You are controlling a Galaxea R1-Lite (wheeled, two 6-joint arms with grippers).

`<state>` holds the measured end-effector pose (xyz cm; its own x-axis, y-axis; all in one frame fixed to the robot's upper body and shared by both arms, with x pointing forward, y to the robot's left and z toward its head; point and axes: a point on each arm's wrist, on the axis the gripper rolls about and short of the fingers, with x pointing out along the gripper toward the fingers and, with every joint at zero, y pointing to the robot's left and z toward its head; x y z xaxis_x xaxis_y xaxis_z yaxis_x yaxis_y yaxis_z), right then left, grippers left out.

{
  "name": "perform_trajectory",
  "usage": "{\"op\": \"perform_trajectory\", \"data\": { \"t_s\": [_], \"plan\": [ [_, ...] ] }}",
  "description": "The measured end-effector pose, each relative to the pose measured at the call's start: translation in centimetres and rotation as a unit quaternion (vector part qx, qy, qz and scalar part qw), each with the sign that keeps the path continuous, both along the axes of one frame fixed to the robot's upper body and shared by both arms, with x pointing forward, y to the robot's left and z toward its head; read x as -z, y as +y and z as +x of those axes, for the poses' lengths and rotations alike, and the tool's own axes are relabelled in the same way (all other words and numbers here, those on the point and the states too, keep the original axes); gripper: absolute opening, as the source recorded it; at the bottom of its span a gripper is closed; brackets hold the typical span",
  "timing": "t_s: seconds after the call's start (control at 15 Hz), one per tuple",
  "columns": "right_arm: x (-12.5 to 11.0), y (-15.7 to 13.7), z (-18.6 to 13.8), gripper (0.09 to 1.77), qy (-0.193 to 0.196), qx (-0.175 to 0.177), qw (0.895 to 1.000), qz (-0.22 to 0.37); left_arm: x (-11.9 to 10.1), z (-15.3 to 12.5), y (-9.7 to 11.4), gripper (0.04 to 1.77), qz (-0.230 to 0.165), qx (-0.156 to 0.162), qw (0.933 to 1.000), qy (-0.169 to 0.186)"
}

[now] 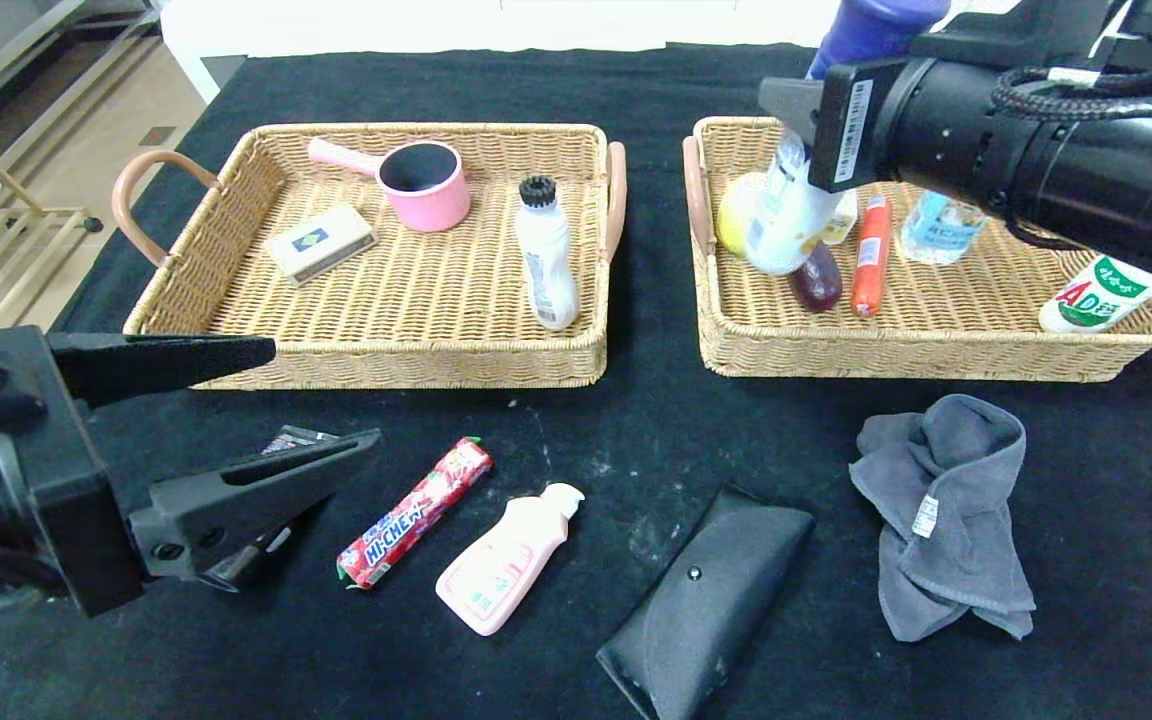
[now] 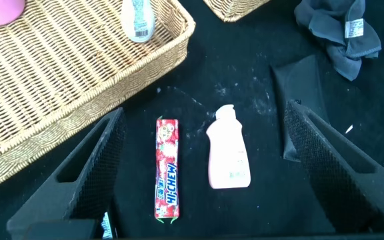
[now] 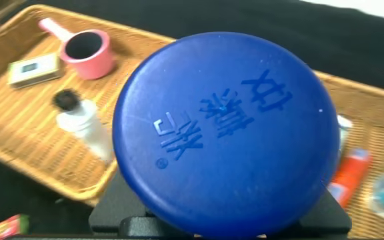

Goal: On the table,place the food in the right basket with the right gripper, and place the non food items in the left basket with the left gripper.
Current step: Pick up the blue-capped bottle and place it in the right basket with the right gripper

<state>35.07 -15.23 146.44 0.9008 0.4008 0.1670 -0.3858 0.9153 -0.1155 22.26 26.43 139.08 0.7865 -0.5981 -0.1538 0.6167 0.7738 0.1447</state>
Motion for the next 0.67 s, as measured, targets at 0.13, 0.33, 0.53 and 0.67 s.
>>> {"op": "perform_trajectory", "data": {
  "t_s": [0.13,0.33,0.53,0.67],
  "plan": [
    [-0.4,-1.6,0.7,0.84,-0.005,0.027,1.000,0.004,0.0,0.0,0.0,1.72,0.000,0.000,1.0000,0.000],
    [-0.7,-4.2,1.7,0.84,-0.009,0.069,0.998,0.009,0.0,0.0,0.0,1.72,0.000,0.000,1.0000,0.000],
    [-0.7,-6.6,2.5,0.84,-0.007,0.109,0.994,0.011,0.0,0.0,0.0,1.72,-0.001,0.000,1.0000,0.000],
    [-0.3,-8.0,2.9,0.84,0.001,0.131,0.991,0.016,0.0,0.0,0.0,1.72,-0.001,-0.001,1.0000,0.000]
  ]
}}
